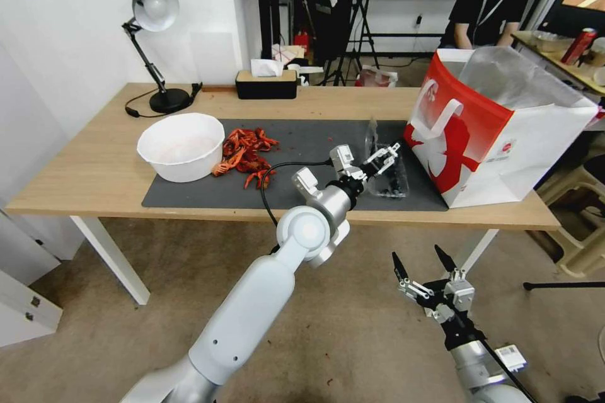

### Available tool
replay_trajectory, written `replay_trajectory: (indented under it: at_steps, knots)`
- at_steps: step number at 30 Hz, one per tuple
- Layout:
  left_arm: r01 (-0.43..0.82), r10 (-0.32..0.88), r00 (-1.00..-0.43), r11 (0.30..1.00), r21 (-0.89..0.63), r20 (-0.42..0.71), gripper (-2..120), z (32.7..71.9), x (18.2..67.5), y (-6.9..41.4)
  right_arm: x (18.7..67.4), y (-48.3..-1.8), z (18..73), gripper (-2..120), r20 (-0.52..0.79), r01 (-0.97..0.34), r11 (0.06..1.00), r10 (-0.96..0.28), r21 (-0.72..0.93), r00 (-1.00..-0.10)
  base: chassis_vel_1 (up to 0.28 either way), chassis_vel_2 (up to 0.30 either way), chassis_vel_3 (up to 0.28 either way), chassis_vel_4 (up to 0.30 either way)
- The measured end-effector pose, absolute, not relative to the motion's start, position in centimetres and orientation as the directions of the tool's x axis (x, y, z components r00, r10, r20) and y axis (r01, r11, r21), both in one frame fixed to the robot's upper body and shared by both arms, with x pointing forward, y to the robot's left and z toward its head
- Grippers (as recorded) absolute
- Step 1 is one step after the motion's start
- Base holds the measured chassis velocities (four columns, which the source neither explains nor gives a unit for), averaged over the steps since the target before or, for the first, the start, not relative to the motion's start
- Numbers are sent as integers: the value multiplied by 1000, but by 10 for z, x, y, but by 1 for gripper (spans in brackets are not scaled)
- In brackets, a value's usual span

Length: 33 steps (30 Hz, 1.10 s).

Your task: Close the takeout container lid, then place the container into the takeout bag.

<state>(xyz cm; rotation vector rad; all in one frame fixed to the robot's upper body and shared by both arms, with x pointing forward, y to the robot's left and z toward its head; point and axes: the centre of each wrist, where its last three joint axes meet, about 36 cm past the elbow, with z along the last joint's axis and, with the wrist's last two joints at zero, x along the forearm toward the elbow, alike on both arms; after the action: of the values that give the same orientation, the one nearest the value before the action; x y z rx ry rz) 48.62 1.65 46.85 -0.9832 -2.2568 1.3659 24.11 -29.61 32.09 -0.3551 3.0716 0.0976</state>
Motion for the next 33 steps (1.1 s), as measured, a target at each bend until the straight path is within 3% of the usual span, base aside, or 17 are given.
replay_trajectory:
  at_steps: [12, 15, 21, 29, 33]
  knots:
    - [378, 713, -699, 303, -875, -55, 97, 470, 498, 12, 240, -294, 321, 100, -51, -236, 971, -233, 46, -971, 0, 0, 0, 0]
    - [358, 709, -704, 297, -885, -46, 84, 471, 501, 8, 239, -293, 321, 100, -50, -238, 970, -236, 43, -970, 0, 0, 0, 0]
    - [348, 705, -708, 286, -893, -50, 75, 472, 503, 6, 238, -291, 322, 100, -49, -241, 970, -239, 38, -970, 0, 0, 0, 0]
    - [306, 692, -722, 293, -906, -20, 41, 471, 505, -1, 236, -288, 326, 100, -50, -249, 968, -248, 26, -967, 0, 0, 0, 0]
    - [296, 691, -723, 293, -909, -13, 37, 471, 506, -4, 235, -288, 327, 100, -50, -251, 968, -250, 23, -967, 0, 0, 0, 0]
